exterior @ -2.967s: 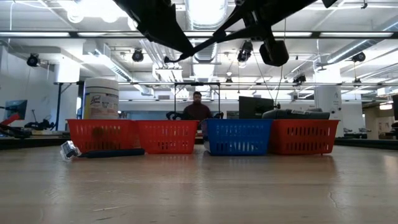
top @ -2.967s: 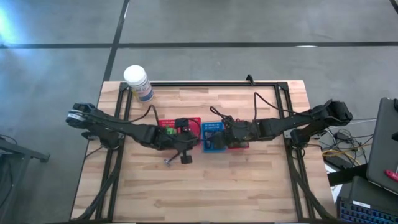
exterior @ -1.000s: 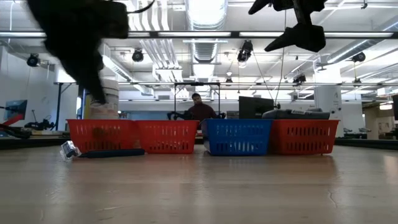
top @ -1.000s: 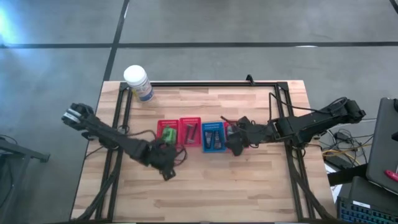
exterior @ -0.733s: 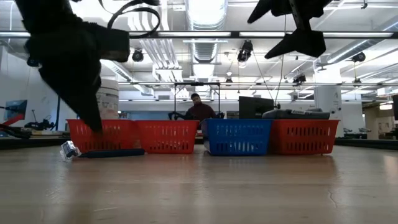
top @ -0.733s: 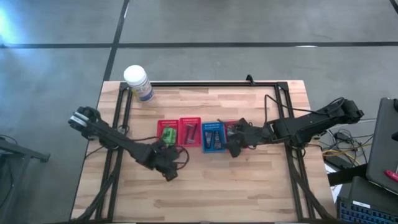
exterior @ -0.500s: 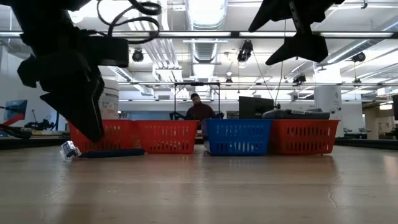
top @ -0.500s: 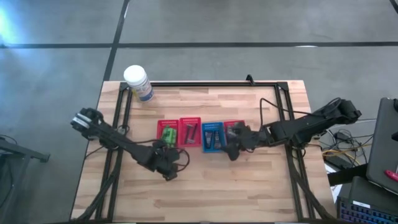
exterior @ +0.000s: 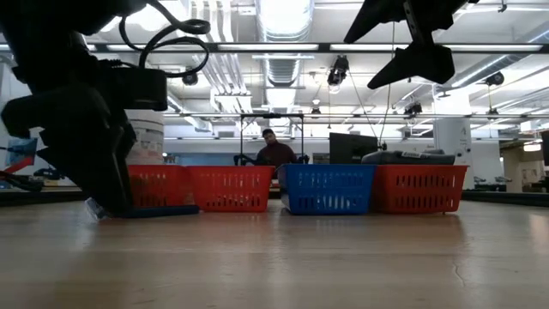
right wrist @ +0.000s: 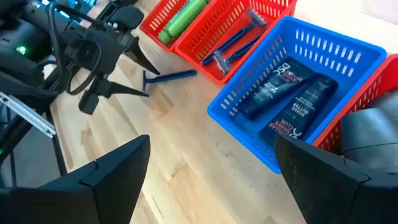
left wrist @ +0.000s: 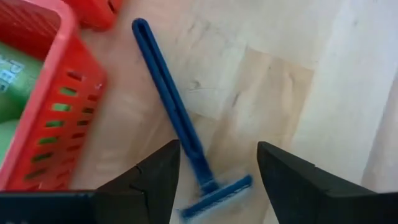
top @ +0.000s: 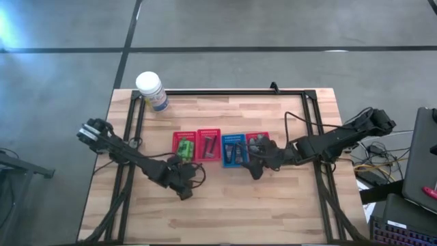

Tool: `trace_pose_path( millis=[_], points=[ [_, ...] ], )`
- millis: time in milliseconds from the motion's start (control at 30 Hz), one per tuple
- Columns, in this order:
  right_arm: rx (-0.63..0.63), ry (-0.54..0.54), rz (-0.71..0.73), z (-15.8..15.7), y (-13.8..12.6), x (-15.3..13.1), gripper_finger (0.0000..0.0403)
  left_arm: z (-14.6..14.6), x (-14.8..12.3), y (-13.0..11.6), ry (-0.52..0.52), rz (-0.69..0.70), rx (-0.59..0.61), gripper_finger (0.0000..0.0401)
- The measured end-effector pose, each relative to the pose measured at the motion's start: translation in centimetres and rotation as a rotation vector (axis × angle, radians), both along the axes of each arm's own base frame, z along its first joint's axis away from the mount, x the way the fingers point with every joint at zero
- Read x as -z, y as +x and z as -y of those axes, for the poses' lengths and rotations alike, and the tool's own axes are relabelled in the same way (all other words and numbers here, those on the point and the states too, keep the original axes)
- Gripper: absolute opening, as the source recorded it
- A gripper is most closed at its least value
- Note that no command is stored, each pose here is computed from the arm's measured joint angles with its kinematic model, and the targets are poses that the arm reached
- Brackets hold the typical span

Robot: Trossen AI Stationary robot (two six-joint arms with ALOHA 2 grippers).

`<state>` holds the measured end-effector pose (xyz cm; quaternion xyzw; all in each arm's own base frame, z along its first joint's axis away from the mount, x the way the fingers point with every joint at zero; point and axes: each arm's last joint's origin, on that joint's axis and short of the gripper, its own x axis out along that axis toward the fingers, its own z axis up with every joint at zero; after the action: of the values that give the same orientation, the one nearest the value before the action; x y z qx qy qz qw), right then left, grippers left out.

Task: Pick & Place Travel size toiletries
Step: Put the blue razor into the middle red bin

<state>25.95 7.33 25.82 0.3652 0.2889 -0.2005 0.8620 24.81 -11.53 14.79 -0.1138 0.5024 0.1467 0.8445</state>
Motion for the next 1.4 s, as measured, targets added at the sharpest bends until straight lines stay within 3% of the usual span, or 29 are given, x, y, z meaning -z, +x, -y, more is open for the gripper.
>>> trace_pose_path(
  millis=[333,467,600,833,933,1200,1300,1400],
  points=[
    [-0.007,-0.01,-0.007,0.0,0.1,0.1,0.0351,-2.1,0.3,0.6,-0.003,-0.01,-0.074,0.0205],
    [-0.009,-0.014,-0.009,0.0,0.1,0.2,0.034,-3.0,0.7,0.7,-0.052,-0.01,-0.098,0.0169],
    [-0.009,-0.014,-0.01,0.0,0.1,0.2,0.033,-3.1,0.8,1.0,-0.047,0.005,-0.028,0.0122],
    [-0.008,-0.015,-0.014,0.0,0.1,0.2,0.0319,-3.0,0.7,1.0,-0.065,0.001,-0.013,0.0045],
    [-0.015,-0.013,-0.013,0.0,0.1,0.2,0.0315,-2.8,0.3,1.2,-0.08,-0.012,-0.004,0.0023],
    [-0.064,0.035,0.013,-0.3,0.2,-0.1,0.032,-1.5,-3.3,2.1,-0.1,0.05,0.04,0.0022],
    [-0.045,0.054,0.018,-0.2,0.2,-0.2,0.0326,-1.4,-5.6,2.2,-0.083,0.132,-0.044,0.0021],
    [0.03,0.09,0.036,-0.1,0.0,-0.4,0.033,-2.4,-7.9,2.4,-0.158,0.273,-0.313,0.0019]
  ],
)
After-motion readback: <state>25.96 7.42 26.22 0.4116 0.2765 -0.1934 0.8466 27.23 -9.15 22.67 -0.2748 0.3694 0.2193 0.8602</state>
